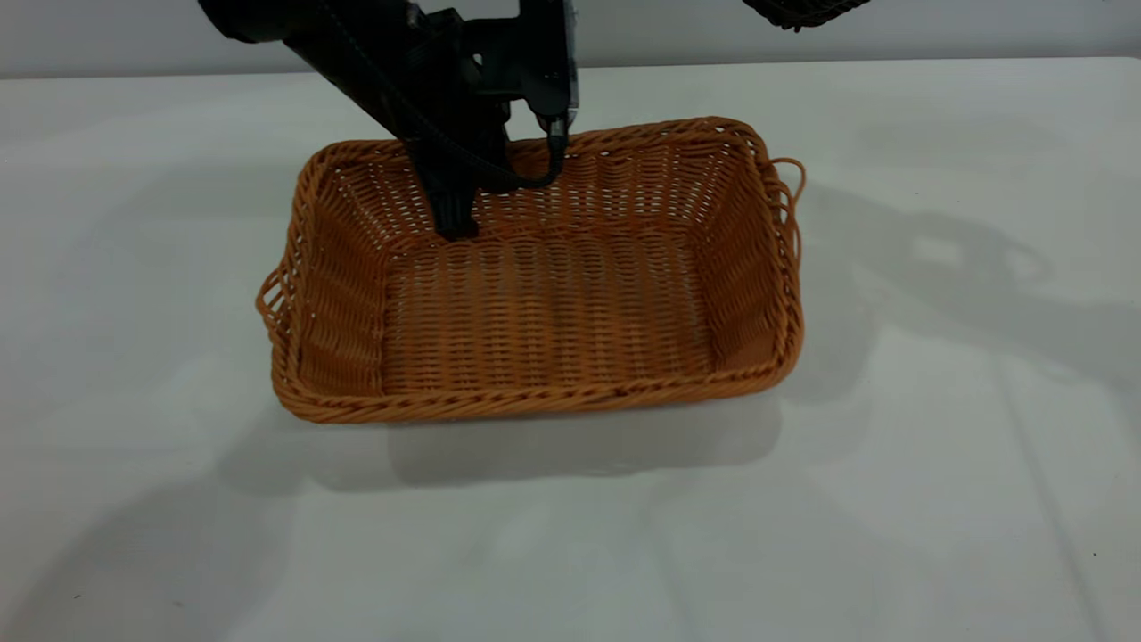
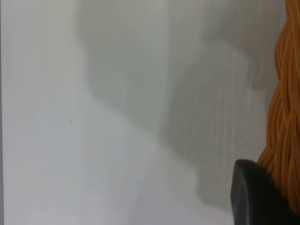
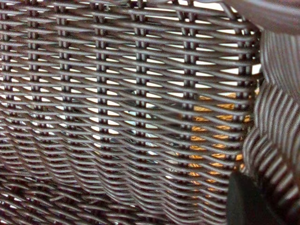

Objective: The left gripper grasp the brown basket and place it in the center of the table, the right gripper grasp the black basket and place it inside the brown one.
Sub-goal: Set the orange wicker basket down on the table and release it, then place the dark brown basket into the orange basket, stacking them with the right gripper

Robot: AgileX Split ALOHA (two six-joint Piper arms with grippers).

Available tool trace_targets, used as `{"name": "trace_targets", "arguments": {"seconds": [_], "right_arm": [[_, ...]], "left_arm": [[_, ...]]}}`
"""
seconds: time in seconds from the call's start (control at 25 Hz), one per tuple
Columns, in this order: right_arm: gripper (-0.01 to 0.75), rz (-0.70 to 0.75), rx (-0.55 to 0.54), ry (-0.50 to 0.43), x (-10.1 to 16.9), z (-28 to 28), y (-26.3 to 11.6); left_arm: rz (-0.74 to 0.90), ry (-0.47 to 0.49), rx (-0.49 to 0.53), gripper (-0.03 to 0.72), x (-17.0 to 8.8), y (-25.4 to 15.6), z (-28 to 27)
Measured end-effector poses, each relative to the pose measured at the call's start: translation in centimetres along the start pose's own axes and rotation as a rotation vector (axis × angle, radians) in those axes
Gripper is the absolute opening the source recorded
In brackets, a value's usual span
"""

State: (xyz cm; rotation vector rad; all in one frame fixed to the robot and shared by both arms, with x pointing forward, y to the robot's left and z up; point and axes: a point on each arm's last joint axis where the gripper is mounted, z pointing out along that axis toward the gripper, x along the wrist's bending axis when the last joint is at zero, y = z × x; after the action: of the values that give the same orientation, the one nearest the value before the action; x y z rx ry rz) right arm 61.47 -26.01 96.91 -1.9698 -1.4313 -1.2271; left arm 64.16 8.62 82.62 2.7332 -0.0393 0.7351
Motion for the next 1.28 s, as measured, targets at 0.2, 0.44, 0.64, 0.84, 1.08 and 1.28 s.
{"name": "trace_targets", "arguments": {"seconds": [0.2, 0.44, 0.64, 0.84, 1.08, 1.28], "right_arm": [[0.097, -0.001, -0.004, -0.001, -0.1, -0.2, 0.1], [0.097, 0.004, 0.001, 0.011, -0.1, -0.3, 0.1], [0.097, 0.044, -0.045, 0.032, -1.1, -2.0, 1.1], [0.097, 0.124, -0.150, 0.060, -2.9, -5.0, 2.8], [0.097, 0.124, -0.156, 0.039, -3.6, -5.8, 2.9], [0.097, 0.012, -0.040, -0.038, -2.0, -2.5, 1.2]], "left_arm": [[0.016, 0.006, -0.010, 0.173, -0.3, 0.7, 0.1], [-0.003, 0.008, -0.012, 0.382, -0.4, 0.9, 0.1], [0.004, 0.034, -0.032, 0.433, 0.4, 1.7, -1.2], [0.009, 0.103, -0.082, 0.435, 2.8, 3.3, -6.1], [-0.049, 0.284, -0.114, 0.436, 6.7, 1.8, -14.7], [-0.216, 0.510, -0.175, 0.436, 10.3, -0.2, -24.2]]}}
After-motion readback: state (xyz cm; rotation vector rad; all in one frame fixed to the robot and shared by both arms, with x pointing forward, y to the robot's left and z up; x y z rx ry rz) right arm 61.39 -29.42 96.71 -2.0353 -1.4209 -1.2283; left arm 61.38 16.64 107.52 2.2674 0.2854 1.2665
